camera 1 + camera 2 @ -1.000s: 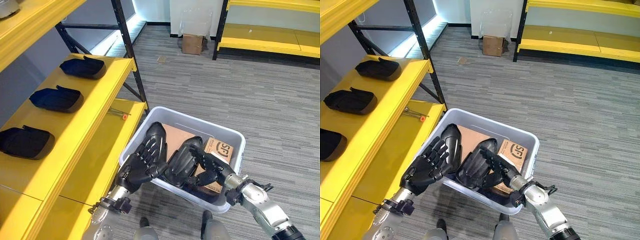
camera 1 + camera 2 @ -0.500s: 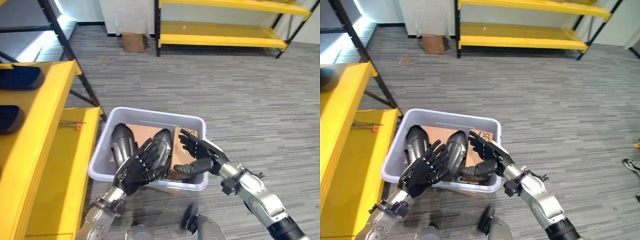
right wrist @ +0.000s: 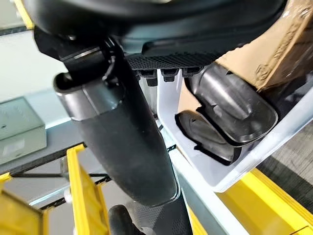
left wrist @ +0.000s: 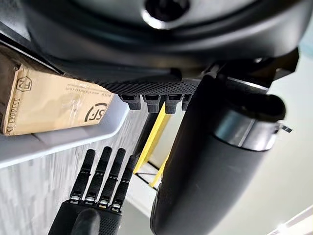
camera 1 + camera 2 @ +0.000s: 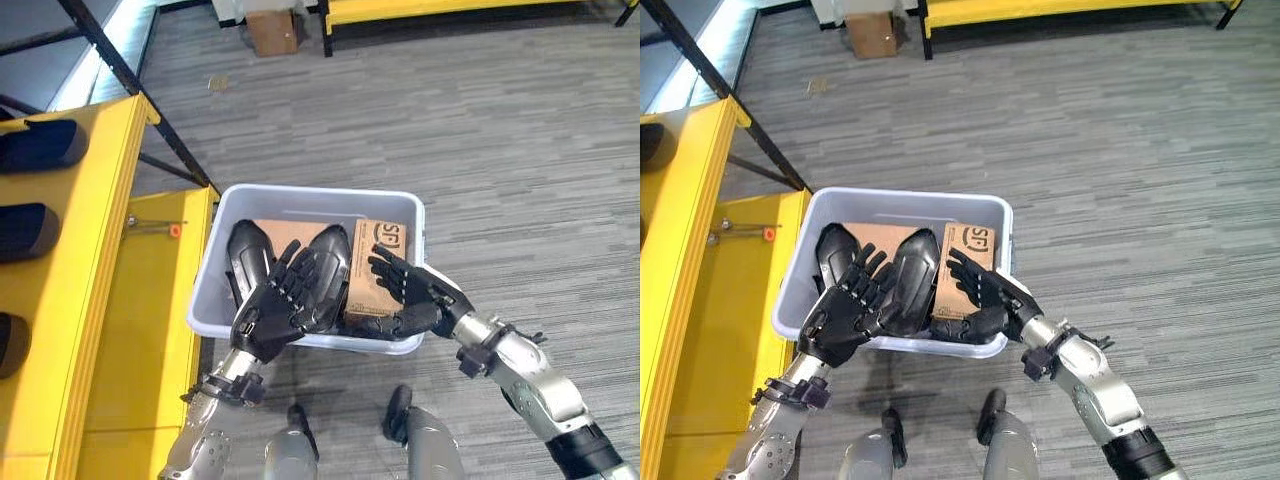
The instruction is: Move parts from the plastic box to the shelf.
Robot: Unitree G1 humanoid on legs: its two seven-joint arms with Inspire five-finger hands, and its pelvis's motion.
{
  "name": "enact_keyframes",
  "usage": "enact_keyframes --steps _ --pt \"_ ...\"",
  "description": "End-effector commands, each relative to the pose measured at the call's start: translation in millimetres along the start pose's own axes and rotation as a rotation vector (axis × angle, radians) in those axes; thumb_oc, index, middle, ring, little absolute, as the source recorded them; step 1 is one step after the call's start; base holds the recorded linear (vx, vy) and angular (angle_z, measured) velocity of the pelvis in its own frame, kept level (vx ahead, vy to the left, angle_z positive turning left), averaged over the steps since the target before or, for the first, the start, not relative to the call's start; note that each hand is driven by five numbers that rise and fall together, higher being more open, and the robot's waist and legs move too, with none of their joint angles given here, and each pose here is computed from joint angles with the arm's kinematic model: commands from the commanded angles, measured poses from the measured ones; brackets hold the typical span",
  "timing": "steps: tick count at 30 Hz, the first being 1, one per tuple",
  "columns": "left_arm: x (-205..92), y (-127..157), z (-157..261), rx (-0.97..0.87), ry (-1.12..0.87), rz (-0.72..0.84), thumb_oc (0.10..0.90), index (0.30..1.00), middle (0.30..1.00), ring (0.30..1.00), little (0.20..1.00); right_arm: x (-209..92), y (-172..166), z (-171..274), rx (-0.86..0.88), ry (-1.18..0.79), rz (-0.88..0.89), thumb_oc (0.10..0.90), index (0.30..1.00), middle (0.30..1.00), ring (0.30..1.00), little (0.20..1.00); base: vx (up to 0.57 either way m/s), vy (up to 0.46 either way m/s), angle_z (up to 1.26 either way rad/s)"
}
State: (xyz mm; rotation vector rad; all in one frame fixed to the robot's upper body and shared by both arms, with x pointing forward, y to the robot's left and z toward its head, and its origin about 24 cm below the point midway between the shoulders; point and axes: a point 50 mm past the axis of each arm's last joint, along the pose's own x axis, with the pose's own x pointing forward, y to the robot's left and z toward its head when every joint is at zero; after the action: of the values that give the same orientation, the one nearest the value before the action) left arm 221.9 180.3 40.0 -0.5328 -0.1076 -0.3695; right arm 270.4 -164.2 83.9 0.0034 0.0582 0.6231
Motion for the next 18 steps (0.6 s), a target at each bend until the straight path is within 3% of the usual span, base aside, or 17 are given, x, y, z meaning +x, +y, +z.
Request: enact_keyframes --steps 1,5,14,18 --pt "3 -28 46 0.042 -0.289 -0.165 0.900 1.000 1.000 1.000 1.000 9 14 45 -0.064 -0.233 0.133 0.900 1.000 1.000 1.000 1.000 -0.10 0.492 -0.34" --pt "6 -29 55 0.066 -0.348 -0.194 0.900 1.000 1.000 1.000 1.000 14 29 55 -0.125 -0.251 0.216 0.900 1.000 1.000 1.000 1.000 -0.07 0.353 -0.36" --pt "14 -30 36 0.048 -0.270 -0.227 0.900 1.000 1.000 1.000 1.000 23 20 67 -0.129 -0.246 0.190 0.900 1.000 1.000 1.000 1.000 -0.01 0.203 0.02" --pt "13 -24 36 -0.063 -0.288 -0.173 0.900 1.000 1.000 1.000 1.000 23 18 70 -0.263 -0.228 0.170 0.900 1.000 1.000 1.000 1.000 -0.02 0.086 0.13"
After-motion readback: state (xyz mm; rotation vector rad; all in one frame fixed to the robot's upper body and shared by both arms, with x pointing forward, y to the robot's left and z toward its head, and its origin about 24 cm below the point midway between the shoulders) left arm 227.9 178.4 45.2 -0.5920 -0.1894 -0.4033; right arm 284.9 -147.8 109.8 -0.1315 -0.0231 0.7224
